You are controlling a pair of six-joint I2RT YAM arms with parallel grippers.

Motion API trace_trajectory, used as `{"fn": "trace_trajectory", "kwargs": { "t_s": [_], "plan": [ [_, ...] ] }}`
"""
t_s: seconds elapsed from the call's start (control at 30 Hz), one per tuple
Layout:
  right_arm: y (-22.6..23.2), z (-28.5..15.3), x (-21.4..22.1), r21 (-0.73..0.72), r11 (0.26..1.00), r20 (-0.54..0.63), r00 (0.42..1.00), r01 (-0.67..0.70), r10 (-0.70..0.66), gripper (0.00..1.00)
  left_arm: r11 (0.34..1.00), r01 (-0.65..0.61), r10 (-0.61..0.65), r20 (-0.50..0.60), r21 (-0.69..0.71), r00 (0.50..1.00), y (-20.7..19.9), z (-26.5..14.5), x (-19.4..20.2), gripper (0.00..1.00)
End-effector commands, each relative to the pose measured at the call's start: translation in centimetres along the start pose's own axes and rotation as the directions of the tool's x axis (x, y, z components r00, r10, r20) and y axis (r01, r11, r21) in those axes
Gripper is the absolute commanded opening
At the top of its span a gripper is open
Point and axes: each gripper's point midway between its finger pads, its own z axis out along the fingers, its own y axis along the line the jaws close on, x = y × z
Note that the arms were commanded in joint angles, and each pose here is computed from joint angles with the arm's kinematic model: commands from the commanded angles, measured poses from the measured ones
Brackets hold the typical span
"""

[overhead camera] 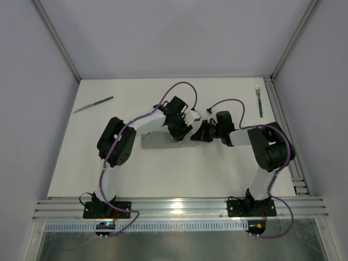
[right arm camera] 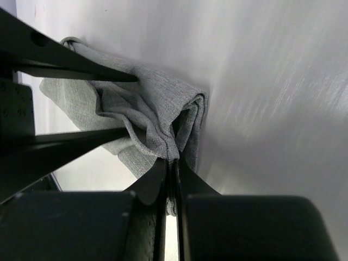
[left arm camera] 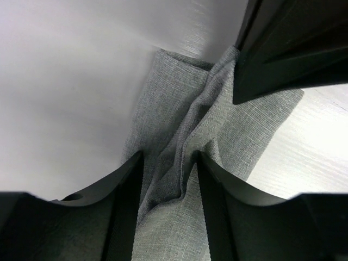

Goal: Fold the napkin into a case and place the utensils inside
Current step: Smooth out the smaller rectangle-folded napkin at the center of the board.

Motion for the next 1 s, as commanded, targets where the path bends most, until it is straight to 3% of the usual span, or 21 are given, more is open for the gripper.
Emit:
{"fn": "trace_trajectory", "kwargs": {
  "t_s": [0.0,0.17,0.23,0.4,0.57,0.83,0.97],
  "plan": [
    [0.1,0.6,-1.5,0.018,1.0,0.028,1.0,-0.009,0.009,0.03,1.0,0.018,-0.017,0.111,-0.005,0.994,-0.5,-4.9,-3.9,0.49],
    [-0.4,0.7,-1.4,0.047,0.998,0.019,0.999,-0.046,0.045,0.03,1.0,0.018,-0.014,0.137,-0.023,0.99,-1.8,-10.2,-4.3,0.49],
    [-0.5,0.8,-1.4,0.048,0.997,0.009,0.998,-0.055,0.054,0.03,0.999,0.035,-0.033,0.12,-0.019,0.992,-2.1,-11.5,-3.4,0.42],
    [-0.4,1.0,-1.8,0.059,0.996,0.007,0.998,-0.068,0.068,0.03,0.996,0.028,-0.032,-0.051,-0.084,0.998,-1.4,-9.9,3.0,0.07],
    [-0.6,0.9,-1.6,0.077,0.995,-0.011,0.998,-0.063,0.064,0.03,0.988,0.091,-0.114,-0.185,-0.127,0.976,1.1,-7.7,9.3,0.06],
    [-1.0,0.8,-1.1,0.087,0.995,-0.035,0.998,-0.053,0.056,0.03,0.942,0.265,-0.301,-0.167,-0.207,0.939,6.1,-6.5,12.7,0.08],
    [-0.7,0.5,-1.3,0.093,0.995,-0.042,0.999,-0.023,0.027,0.16,0.922,0.354,-0.38,-0.201,-0.154,0.903,5.5,-5.2,15.1,0.08]
  ]
}}
